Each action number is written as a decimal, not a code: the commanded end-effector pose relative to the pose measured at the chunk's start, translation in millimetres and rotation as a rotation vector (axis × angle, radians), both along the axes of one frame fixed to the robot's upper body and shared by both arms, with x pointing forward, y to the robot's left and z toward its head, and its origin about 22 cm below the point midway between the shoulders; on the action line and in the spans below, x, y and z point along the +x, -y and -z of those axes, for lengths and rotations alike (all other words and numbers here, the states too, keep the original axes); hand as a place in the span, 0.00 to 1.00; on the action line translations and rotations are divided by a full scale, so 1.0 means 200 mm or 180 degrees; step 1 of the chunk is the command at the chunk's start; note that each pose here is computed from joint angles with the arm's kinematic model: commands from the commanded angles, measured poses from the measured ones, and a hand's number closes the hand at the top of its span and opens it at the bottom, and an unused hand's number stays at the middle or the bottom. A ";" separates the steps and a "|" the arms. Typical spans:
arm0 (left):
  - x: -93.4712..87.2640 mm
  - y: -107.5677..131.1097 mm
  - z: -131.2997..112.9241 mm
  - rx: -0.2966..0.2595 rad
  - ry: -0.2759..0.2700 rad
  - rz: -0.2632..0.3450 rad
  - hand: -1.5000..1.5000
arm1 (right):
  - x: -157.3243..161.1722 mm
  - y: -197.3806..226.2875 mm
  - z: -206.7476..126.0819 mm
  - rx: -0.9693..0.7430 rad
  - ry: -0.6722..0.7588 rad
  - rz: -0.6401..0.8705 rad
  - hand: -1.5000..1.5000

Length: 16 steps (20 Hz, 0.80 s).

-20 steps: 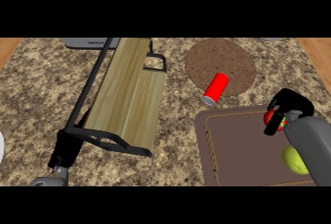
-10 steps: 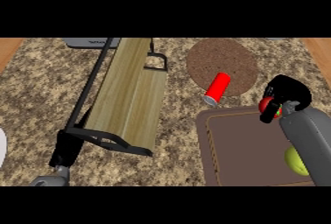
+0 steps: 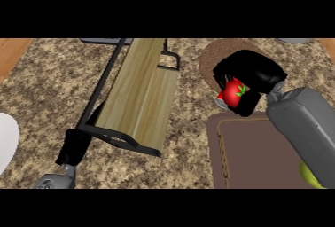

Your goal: Pick the tomato from the tray and place it in the tiered shelf

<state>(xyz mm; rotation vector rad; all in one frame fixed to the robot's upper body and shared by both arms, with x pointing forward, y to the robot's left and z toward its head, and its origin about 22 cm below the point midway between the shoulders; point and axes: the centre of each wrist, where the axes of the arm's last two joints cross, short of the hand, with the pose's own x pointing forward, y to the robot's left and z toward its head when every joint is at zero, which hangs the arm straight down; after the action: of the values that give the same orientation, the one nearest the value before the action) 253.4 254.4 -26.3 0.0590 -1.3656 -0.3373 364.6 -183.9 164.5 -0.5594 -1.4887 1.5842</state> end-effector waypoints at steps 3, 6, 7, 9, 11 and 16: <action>-0.05 -0.01 0.04 0.0052 -0.0115 -0.0127 0.50 | 0.08 0.22 -0.32 0.0940 0.0434 -0.1084 1.00; -0.05 -0.04 0.03 0.0043 -0.0168 -0.0112 0.50 | 0.16 0.32 -0.47 0.1523 0.0369 -0.1202 1.00; -0.02 -0.02 0.03 0.0033 -0.0089 -0.0118 0.50 | 0.21 0.33 -0.51 0.1587 0.0365 -0.1193 1.00; -0.04 -0.05 0.00 0.0098 -0.0111 -0.0118 0.50 | 0.28 0.26 -0.57 0.1655 0.0266 -0.1169 1.00; 0.01 -0.02 -0.03 0.0022 -0.0074 -0.0142 0.50 | 0.34 0.19 -0.55 0.1644 0.0263 -0.1198 1.00; -0.02 -0.03 -0.01 -0.0002 -0.0102 -0.0164 0.50 | 0.38 -0.13 -0.74 0.1616 0.0352 -0.1119 1.00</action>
<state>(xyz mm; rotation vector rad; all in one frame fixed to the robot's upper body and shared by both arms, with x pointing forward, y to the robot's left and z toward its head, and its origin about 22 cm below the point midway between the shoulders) 251.7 263.5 -24.8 0.0864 -1.3468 -0.3071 435.2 -193.0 290.6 -0.1002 -2.0487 1.3721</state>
